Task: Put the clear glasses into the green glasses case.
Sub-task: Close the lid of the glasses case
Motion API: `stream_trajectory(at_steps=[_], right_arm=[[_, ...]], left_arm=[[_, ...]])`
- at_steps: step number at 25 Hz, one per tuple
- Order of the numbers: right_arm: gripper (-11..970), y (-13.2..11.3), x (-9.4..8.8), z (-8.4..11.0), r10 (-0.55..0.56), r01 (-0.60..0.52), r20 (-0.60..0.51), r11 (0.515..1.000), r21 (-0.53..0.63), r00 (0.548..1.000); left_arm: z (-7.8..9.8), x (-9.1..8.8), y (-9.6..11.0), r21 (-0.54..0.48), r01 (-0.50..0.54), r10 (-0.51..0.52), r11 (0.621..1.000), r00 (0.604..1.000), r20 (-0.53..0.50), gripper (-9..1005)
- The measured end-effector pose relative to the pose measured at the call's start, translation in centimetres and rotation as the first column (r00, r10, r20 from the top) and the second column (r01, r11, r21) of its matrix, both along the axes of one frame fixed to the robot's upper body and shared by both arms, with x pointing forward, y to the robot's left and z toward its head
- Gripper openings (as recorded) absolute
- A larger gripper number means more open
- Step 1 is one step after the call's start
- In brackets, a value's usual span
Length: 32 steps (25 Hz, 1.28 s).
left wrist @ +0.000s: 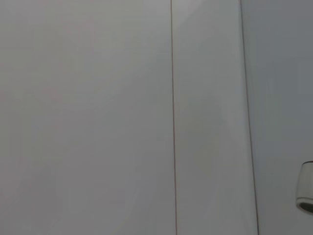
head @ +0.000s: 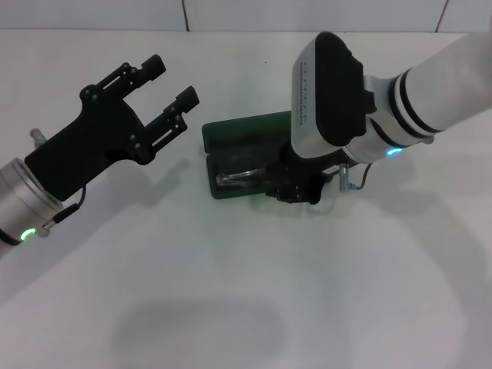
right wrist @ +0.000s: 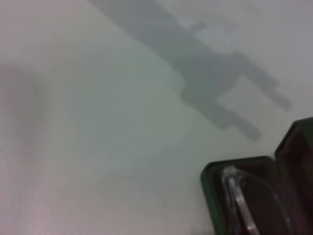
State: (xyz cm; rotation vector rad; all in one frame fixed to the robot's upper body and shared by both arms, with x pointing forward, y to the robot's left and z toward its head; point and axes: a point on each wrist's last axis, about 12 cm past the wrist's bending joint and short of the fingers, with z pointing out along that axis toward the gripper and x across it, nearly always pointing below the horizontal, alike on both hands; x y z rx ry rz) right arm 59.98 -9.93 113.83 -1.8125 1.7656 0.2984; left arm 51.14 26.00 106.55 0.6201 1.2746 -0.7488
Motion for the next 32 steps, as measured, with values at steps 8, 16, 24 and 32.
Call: stream_trajectory(at_steps=[8, 16, 24, 32], right_arm=[[351, -0.3, 0.5, 0.5, -0.021, 0.021, 0.038, 1.000, 0.009, 0.999], [355, 0.1, 0.8, 0.7, -0.015, 0.015, 0.054, 1.000, 0.005, 0.998], [360, 0.5, 1.0, 0.1, 0.002, -0.001, 0.028, 0.999, -0.036, 1.000], [364, 0.4, 1.0, 0.0, -0.001, 0.002, 0.028, 0.999, -0.039, 1.000]], left_arm=[[0.0, 0.0, 0.0, -0.001, -0.001, 0.001, 1.000, 1.000, 0.001, 639], [0.1, 0.2, -0.1, -0.002, -0.001, 0.001, 1.000, 1.000, 0.003, 639], [0.1, 0.7, -0.3, 0.011, -0.006, 0.007, 1.000, 1.000, -0.003, 639], [0.0, 0.8, -0.3, 0.016, -0.011, 0.011, 1.000, 1.000, -0.009, 639]])
